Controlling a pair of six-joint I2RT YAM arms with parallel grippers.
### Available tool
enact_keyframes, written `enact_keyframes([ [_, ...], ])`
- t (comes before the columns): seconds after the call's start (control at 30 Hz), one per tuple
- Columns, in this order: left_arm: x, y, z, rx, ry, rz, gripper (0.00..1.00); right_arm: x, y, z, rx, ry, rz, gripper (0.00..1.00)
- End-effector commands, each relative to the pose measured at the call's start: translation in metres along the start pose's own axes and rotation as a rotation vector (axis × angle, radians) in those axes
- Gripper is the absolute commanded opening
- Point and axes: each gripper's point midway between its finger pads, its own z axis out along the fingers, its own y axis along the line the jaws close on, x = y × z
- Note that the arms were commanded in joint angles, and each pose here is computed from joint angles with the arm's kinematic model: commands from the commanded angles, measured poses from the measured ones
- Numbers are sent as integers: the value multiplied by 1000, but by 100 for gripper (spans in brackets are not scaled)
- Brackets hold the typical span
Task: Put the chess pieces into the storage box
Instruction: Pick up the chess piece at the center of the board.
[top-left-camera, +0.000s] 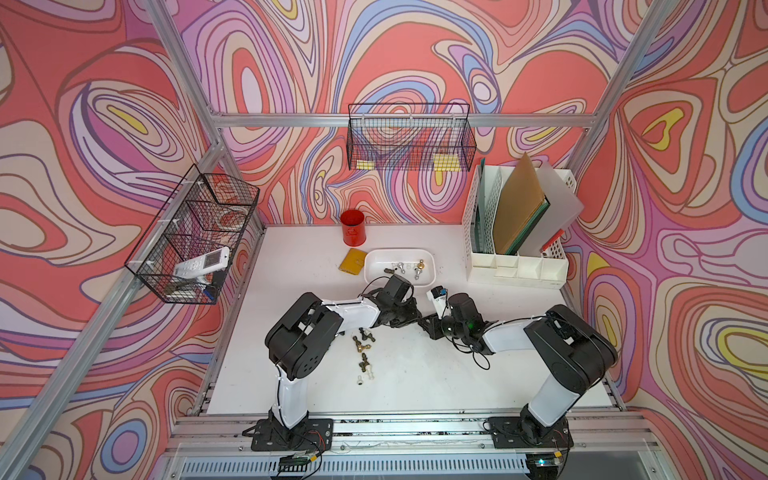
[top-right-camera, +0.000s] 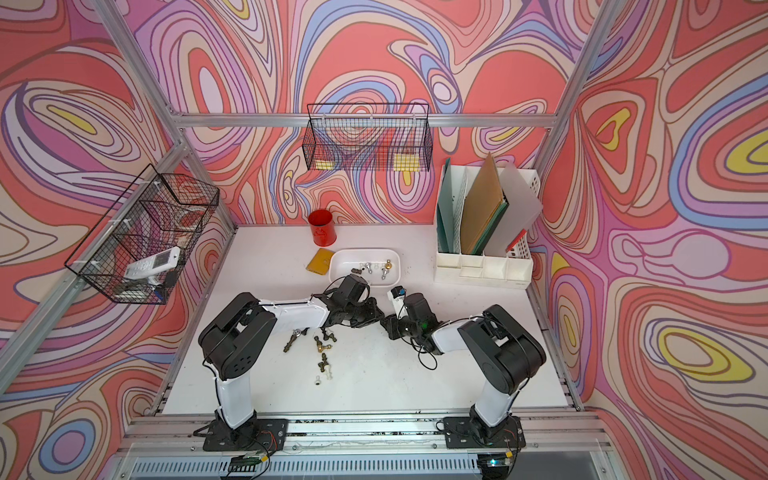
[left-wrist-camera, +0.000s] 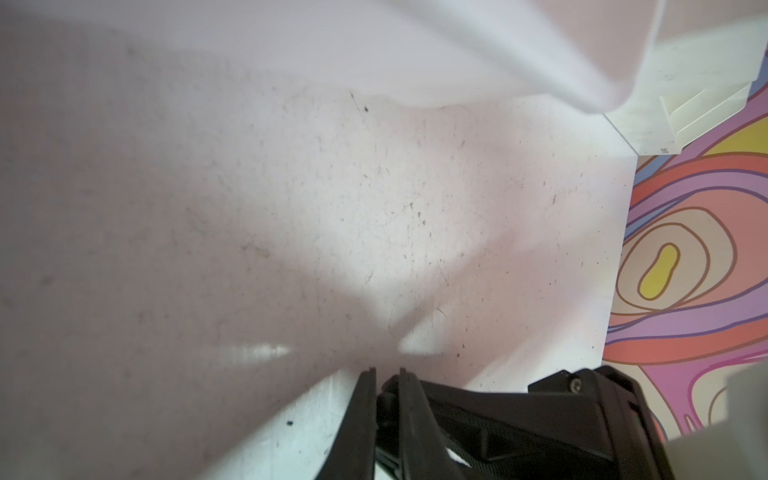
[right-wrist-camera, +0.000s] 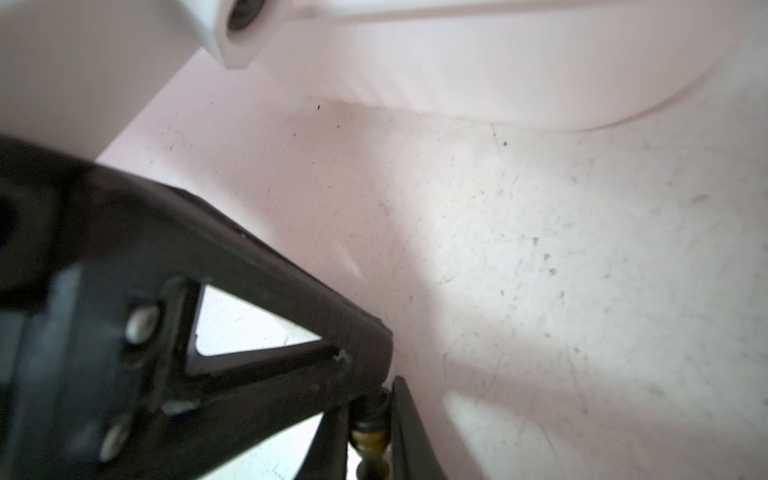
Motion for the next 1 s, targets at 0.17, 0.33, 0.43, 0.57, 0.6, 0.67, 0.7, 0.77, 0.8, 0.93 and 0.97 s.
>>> enact_keyframes([
  [0.17,-4,9,-5,-54,-36,35,6,-7,0,-1,11,-18,-6,23],
  [0.33,-12,2,-14,-59,-62,61,4,-4,-5,2,37,-3,7,44],
  [0.43,-15,-1,-17,-58,-67,70,4,-3,-6,3,39,5,8,45],
  [0.57,-18,-4,-19,-56,-77,75,3,2,-7,4,45,30,6,36],
  [0.6,-18,-4,-19,-55,-76,74,3,3,-7,4,43,34,7,33],
  [0.67,-20,-3,-20,-55,-80,69,3,6,-7,5,37,40,5,29],
  [0.7,-20,-3,-20,-54,-82,67,3,8,-6,5,33,46,5,28],
  [0.77,-20,-4,-20,-52,-82,68,3,10,-6,7,26,55,3,26],
  [0.8,-21,-4,-20,-51,-84,66,3,11,-5,8,24,61,-2,25],
  [0.93,-24,-1,-23,-62,-100,63,3,15,-7,11,49,81,-11,21],
  [0.97,-26,-1,-25,-59,-106,61,3,15,-7,12,52,84,-12,20],
])
